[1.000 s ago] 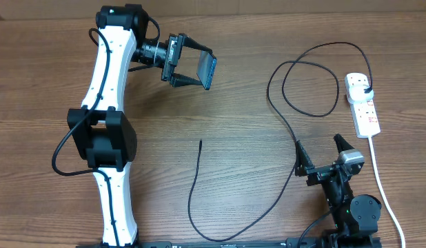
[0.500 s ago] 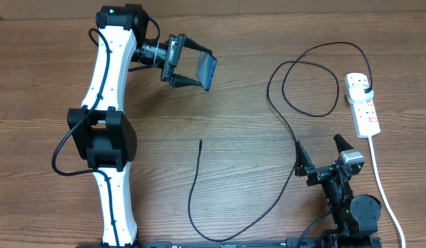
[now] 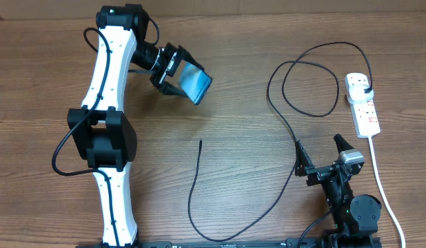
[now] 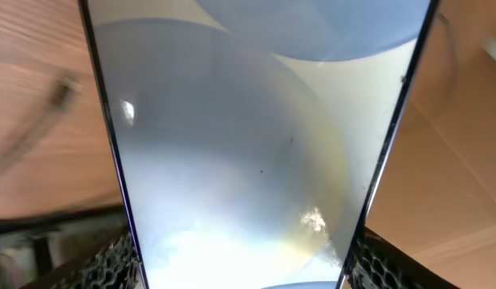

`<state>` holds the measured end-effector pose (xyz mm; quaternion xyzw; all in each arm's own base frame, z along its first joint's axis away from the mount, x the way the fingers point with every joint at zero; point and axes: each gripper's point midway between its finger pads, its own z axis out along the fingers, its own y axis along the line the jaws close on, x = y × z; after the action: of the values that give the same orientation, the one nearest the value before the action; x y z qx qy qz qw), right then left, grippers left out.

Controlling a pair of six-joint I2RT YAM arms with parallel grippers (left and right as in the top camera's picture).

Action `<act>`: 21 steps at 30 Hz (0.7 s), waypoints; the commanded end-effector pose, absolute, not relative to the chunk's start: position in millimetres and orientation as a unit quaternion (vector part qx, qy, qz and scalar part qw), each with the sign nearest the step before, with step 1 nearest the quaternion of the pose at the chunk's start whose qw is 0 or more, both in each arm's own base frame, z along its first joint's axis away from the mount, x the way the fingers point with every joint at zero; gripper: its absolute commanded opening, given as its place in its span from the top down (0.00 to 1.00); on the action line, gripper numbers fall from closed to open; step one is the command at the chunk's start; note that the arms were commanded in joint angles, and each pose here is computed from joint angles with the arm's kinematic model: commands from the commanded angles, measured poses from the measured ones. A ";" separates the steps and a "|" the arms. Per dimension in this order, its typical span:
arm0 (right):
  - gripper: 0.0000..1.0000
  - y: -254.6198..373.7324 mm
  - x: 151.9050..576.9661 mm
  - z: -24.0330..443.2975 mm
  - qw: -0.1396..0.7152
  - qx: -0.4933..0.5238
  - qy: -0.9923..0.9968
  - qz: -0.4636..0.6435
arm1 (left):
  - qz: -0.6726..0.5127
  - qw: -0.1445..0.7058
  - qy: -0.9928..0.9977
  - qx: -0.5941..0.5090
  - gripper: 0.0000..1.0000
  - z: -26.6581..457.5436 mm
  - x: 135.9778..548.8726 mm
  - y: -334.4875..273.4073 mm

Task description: Plug charger to phone and switch on socket

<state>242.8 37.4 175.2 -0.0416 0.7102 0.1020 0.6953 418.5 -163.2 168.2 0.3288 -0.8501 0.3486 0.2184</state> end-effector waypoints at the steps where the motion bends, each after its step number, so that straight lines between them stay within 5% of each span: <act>1: 0.00 38.2 242.9 172.6 0.695 -0.041 0.710 0.104 | 0.274 0.176 -0.882 0.340 0.96 154.9 421.3 -141.8; 21: 0.00 38.2 242.9 173.0 0.696 -0.041 0.709 0.104 | 0.188 0.154 -0.901 0.360 0.96 138.6 415.2 -147.4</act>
<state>242.8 37.5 175.2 -0.0416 0.7102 0.1023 0.6953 409.7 -148.4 131.3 0.3501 -0.9030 0.1845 0.1675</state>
